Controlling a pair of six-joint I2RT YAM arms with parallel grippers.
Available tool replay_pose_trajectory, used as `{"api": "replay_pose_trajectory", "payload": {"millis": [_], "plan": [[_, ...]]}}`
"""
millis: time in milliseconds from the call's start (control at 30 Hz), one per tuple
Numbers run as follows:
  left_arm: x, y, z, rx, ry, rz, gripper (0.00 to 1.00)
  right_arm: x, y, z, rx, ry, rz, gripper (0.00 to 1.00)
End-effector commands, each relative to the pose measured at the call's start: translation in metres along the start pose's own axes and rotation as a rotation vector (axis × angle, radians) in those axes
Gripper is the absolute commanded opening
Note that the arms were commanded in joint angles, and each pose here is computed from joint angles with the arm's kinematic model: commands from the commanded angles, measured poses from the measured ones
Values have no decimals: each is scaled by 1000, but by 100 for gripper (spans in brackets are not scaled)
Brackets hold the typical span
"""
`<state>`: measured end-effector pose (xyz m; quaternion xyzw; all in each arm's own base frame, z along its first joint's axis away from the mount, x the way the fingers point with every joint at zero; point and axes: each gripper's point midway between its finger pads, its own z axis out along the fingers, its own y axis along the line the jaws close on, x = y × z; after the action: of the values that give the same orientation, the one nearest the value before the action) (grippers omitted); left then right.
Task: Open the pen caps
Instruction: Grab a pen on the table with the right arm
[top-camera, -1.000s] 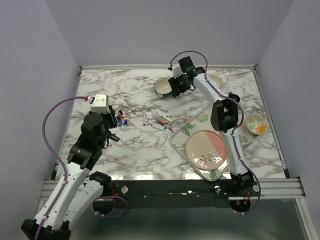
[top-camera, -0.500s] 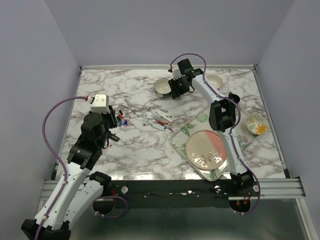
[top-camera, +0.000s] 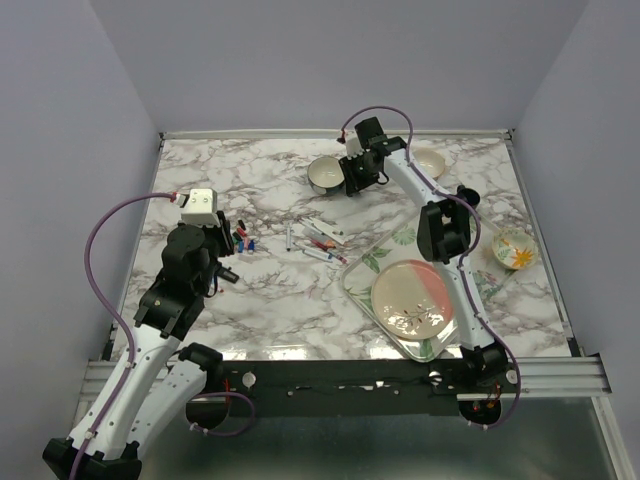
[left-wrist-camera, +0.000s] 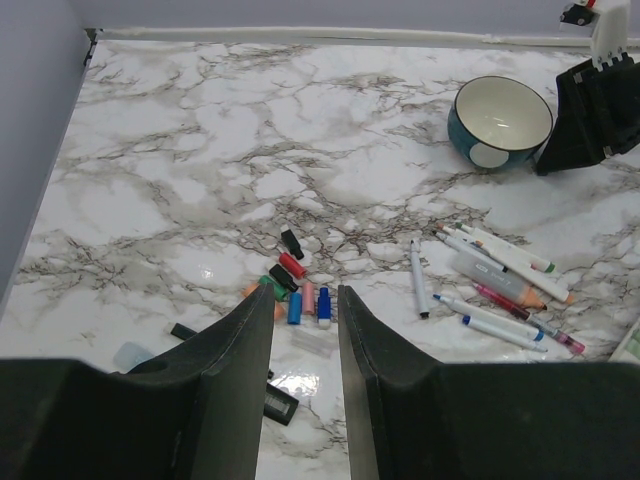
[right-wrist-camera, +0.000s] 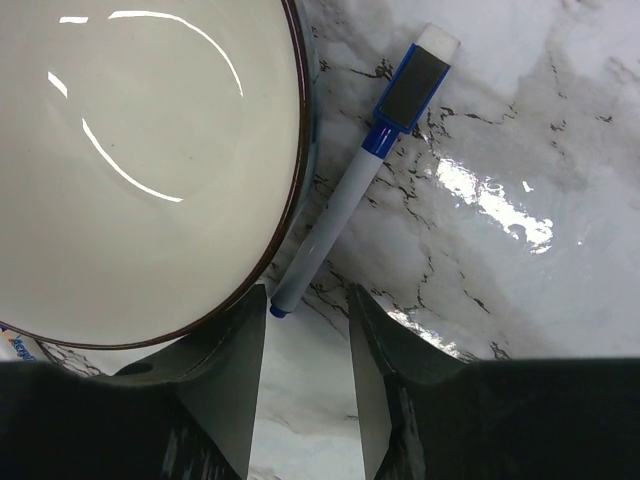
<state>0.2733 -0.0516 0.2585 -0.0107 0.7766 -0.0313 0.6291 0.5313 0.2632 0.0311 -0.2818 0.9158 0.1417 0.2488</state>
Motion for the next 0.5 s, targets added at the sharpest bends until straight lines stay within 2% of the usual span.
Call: {"api": "replay_pose_trajectory", "payload": {"millis": [0, 467], "plan": [[-4, 0, 0, 7, -21, -3, 40, 3, -6, 8, 25, 11, 6, 45], [-5, 1, -1, 5, -26, -5, 40, 8, -11, 7, 56, 36, -22, 32]]}}
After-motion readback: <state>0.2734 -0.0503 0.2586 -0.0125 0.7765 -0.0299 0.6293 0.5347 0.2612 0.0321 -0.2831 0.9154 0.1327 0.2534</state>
